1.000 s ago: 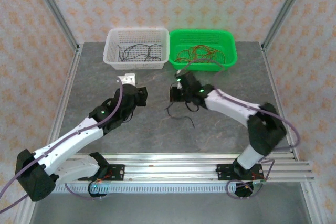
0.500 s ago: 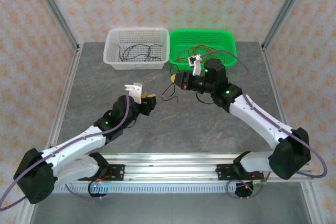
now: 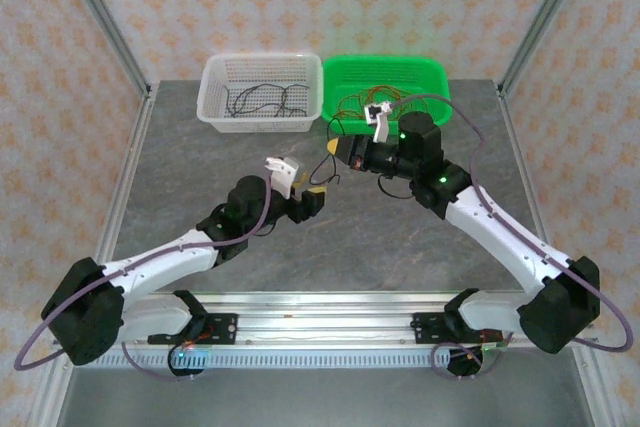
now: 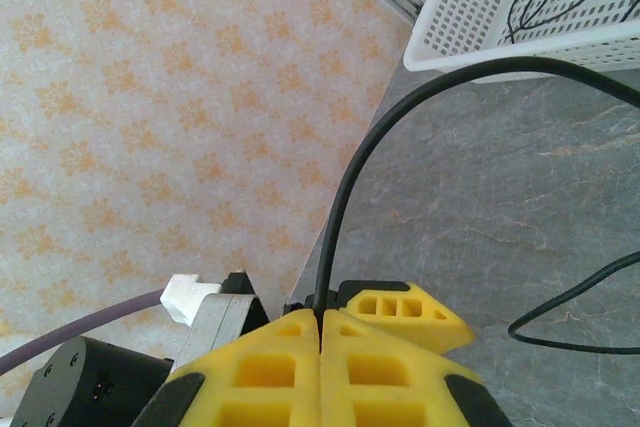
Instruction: Untangle the cables
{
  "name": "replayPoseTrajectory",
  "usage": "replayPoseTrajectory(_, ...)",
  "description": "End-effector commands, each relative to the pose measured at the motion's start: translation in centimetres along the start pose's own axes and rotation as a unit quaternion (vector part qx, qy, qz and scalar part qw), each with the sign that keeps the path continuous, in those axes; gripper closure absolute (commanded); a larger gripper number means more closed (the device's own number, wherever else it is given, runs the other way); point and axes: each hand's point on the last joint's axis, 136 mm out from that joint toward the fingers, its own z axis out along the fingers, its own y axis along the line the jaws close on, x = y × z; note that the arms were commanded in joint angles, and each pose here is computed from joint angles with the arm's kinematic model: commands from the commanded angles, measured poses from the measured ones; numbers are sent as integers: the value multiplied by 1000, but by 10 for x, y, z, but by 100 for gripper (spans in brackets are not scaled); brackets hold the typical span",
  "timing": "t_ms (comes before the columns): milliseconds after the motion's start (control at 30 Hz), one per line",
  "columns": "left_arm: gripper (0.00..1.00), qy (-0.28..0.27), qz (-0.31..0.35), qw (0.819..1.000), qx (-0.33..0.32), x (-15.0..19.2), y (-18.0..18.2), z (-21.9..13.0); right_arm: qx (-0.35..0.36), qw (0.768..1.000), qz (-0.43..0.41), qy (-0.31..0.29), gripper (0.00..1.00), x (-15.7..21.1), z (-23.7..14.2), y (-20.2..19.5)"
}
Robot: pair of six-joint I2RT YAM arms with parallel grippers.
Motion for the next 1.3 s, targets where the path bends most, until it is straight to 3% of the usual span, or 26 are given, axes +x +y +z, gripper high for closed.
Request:
replayPoseTrajectory(0, 32, -13, 26, 999, -46, -15, 14, 13, -27, 999, -14, -17, 100, -12, -11, 24)
replayPoseTrajectory(133, 32, 1, 43, 992, -118, -11, 40, 28, -28, 999, -20, -23, 100, -15, -17, 30)
replayPoseTrajectory(267, 36, 2, 51, 989, -139, -12, 48, 38, -29, 999, -24, -32, 100, -16, -27, 37)
replayPoseTrajectory(333, 54, -3, 51, 989, -137, -14, 47, 41, -27, 999, -25, -37, 100, -17, -31, 38)
replayPoseTrajectory(433, 98, -6, 47, 990, -133, -13, 45, 41, -19, 998, -28, -54, 100, -22, -39, 41)
replayPoseTrajectory(467, 100, -9, 45, 990, -136, -13, 46, 39, -12, 998, -29, -62, 100, -24, -42, 40)
replayPoseTrajectory(600, 100, -33, 37, 982, -180, -20, 60, 23, 37, 994, -36, -96, 100, -33, -56, 30)
replayPoseTrajectory(833, 100, -48, 39, 945, -322, -43, 110, -21, 165, 974, -40, -152, 100, -44, -95, -9)
replayPoseTrajectory(967, 100, -69, 33, 932, -354, -67, 124, -36, 208, 965, -39, -154, 100, -38, -104, -28)
replayPoseTrajectory(1133, 100, -102, 34, 926, -361, -111, 125, -39, 212, 968, -42, -125, 100, -25, -95, -40)
replayPoseTrajectory(1267, 100, -121, 40, 921, -368, -153, 126, -35, 212, 968, -46, -125, 67, -24, -95, -42)
